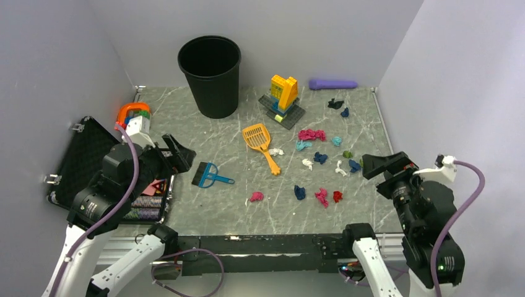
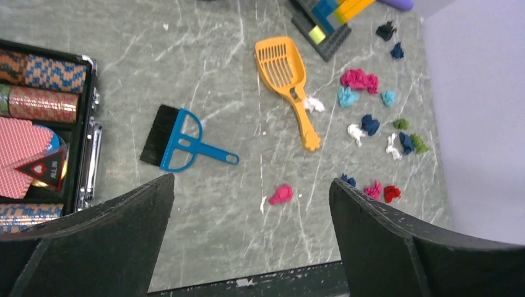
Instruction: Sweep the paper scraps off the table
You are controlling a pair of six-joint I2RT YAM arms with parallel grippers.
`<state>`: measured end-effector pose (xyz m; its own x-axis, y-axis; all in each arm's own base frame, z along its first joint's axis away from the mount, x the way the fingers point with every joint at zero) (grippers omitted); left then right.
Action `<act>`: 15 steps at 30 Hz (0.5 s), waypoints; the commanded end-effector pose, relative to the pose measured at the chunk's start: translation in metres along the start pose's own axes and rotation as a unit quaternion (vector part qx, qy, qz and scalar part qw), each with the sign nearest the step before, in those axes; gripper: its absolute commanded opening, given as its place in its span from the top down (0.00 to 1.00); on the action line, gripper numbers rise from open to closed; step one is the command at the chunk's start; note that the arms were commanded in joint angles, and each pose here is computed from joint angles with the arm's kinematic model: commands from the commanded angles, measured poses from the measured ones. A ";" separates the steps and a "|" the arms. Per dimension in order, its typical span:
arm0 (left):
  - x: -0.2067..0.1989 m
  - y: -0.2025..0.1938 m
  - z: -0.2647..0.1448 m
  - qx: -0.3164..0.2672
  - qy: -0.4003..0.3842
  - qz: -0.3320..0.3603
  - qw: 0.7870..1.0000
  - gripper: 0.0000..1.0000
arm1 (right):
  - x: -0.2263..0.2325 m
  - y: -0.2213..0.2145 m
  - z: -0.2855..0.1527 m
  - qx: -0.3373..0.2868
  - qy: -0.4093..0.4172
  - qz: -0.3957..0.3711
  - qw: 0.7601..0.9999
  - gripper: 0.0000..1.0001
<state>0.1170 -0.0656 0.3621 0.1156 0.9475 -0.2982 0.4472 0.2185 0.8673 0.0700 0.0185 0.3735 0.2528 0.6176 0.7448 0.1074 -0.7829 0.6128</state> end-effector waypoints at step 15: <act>0.001 -0.044 0.011 0.065 -0.032 -0.043 0.996 0.01 | -0.009 -0.004 -0.014 0.014 -0.021 -0.002 1.000 0.00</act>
<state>0.1042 -0.0699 0.3263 0.1297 0.9270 -0.3520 0.5380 0.2324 0.8103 0.0534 0.0163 0.3662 0.2846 0.6129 0.7371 0.1136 -0.7851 0.6089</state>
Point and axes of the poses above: each gripper's point midway between its finger pads, its own z axis out along the fingers, its own x axis along the line the jaws close on, y = z × x, the point moved 8 cm from there along -z, back along the fingers, and after that the axes turned 12 degrees about z, right-handed, at the moved point
